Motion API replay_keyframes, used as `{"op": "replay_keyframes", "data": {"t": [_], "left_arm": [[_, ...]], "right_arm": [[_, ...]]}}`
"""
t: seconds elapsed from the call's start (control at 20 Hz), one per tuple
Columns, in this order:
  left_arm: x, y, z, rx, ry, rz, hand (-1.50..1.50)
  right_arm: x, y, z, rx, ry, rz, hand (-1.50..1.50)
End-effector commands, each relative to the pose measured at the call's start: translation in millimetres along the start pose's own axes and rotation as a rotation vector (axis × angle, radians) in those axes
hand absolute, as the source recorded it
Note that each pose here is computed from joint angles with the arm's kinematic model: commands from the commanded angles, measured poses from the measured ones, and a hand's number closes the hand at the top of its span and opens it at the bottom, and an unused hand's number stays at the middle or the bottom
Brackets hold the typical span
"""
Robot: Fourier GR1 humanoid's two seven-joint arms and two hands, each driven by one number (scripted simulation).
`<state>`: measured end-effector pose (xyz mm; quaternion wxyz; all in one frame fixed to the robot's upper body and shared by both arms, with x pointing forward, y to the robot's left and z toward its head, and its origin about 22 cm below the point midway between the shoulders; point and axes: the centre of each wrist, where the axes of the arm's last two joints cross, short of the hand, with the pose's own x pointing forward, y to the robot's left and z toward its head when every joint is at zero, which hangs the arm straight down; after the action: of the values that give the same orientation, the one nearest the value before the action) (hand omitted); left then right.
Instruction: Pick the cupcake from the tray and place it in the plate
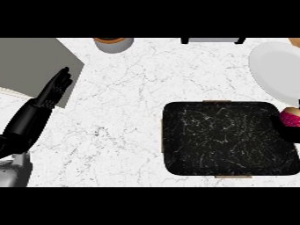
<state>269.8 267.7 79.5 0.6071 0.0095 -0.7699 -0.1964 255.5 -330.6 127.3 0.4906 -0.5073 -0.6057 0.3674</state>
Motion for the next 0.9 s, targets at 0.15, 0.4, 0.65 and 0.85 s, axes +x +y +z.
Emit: {"op": "replay_keyframes", "data": {"t": [0.15, 0.4, 0.65, 0.85], "left_arm": [[9.5, -3.7, -10.2, -0.023, -0.012, 0.013, 0.0], [4.9, -2.6, -18.7, -0.031, 0.001, 0.034, 0.0], [12.1, -18.8, -20.2, -0.031, -0.024, 0.007, 0.0], [19.0, -5.4, -21.3, -0.046, -0.038, -0.006, 0.0]], "right_arm": [[-30.8, 19.3, -50.9, -0.073, 0.046, -0.108, 1.5], [-64.3, 37.3, -85.8, -0.134, 0.073, -0.077, 1.5], [-97.5, 38.9, -104.4, -0.1, 0.118, 0.001, 1.5], [-124.3, 44.6, -97.7, 0.038, 0.214, -0.053, 1.5]]}}
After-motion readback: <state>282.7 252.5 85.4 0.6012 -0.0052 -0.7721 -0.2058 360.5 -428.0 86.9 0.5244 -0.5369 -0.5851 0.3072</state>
